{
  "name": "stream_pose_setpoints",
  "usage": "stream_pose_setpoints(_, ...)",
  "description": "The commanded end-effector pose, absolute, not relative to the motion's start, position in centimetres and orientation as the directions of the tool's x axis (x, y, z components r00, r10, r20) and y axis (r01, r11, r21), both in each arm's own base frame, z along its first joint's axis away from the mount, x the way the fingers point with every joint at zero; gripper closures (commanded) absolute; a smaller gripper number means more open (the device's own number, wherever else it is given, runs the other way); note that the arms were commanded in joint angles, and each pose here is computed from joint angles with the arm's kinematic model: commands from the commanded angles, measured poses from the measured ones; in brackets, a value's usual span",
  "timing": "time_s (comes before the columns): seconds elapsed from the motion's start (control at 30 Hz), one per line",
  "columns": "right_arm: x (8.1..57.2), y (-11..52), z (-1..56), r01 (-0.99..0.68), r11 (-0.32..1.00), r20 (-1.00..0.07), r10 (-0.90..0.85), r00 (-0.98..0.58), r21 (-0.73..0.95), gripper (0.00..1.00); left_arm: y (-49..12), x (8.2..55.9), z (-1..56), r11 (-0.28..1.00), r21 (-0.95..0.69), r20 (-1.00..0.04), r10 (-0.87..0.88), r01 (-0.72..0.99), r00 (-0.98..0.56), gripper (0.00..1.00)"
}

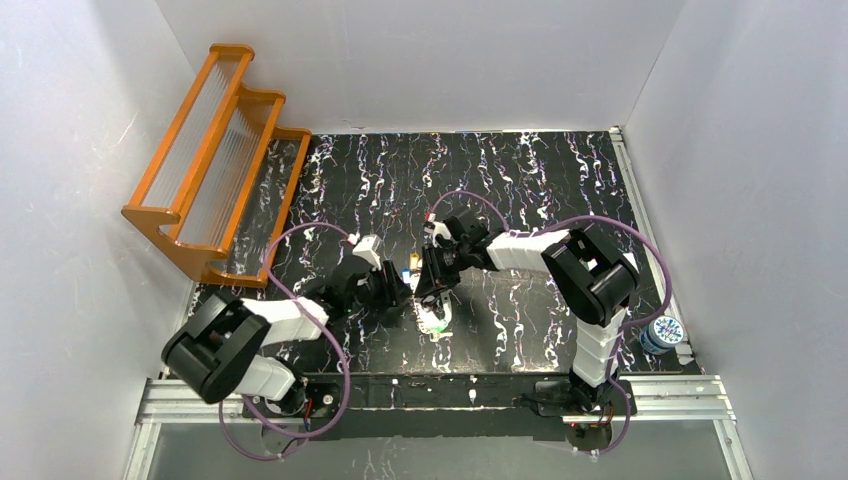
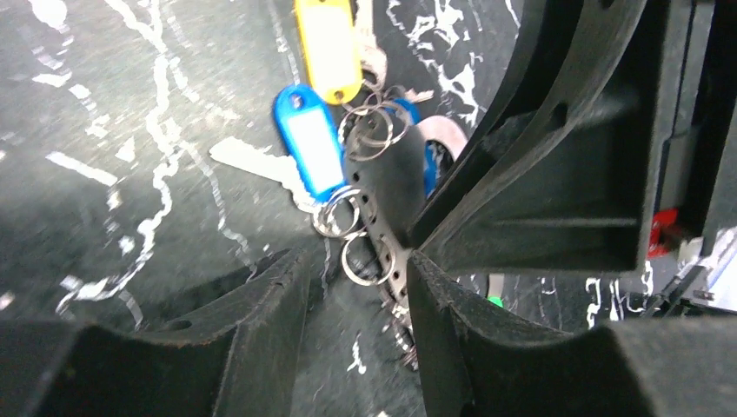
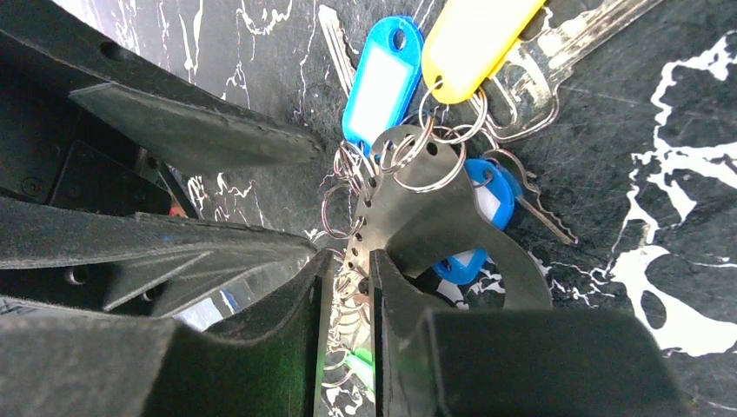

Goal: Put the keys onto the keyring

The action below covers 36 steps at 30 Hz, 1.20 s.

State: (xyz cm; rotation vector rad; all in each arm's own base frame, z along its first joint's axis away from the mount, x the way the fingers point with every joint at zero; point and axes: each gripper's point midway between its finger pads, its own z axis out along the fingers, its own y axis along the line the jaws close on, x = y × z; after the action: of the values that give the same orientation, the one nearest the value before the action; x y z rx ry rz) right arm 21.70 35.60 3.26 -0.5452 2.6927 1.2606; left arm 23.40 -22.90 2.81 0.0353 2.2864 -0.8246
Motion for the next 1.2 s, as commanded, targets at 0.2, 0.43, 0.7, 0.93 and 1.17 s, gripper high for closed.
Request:
stream_pose_setpoints(0.2,21.6,34.7,2.9,-0.374,0.61,-0.264,-0.265,-0.927,0.699,0.71,-26.0,22.6,2.1,0.692,-0.664,-0.54,-0.182,0.283,-0.822,0.67)
stream_pose_setpoints(0.43,21.5,34.9,3.0,-0.368,0.597,-0.257,-0.265,-0.929,0.713,0.75,-26.1,21.7,2.5,0.661,-0.702,-0.509,-0.205,0.266,-0.836,0.74)
stream_pose_setpoints(0.7,21.4,35.3,3.1,-0.366,0.577,-0.258,-0.263,-0.929,0.73,0.74,-25.4,20.9,2.2,0.653,-0.722,-0.488,-0.245,0.23,-0.837,0.75)
stream_pose_setpoints(0.93,21.7,35.7,2.8,-0.358,0.571,-0.252,-0.259,-0.932,0.739,0.72,-25.5,20.8,1.9,0.637,-0.741,-0.474,-0.27,0.214,-0.838,0.76)
stream_pose_setpoints(1.17,21.9,36.2,2.7,-0.351,0.562,-0.246,-0.256,-0.935,0.749,0.76,-25.5,20.8,2.2,0.623,-0.75,-0.479,-0.284,0.22,-0.83,0.78)
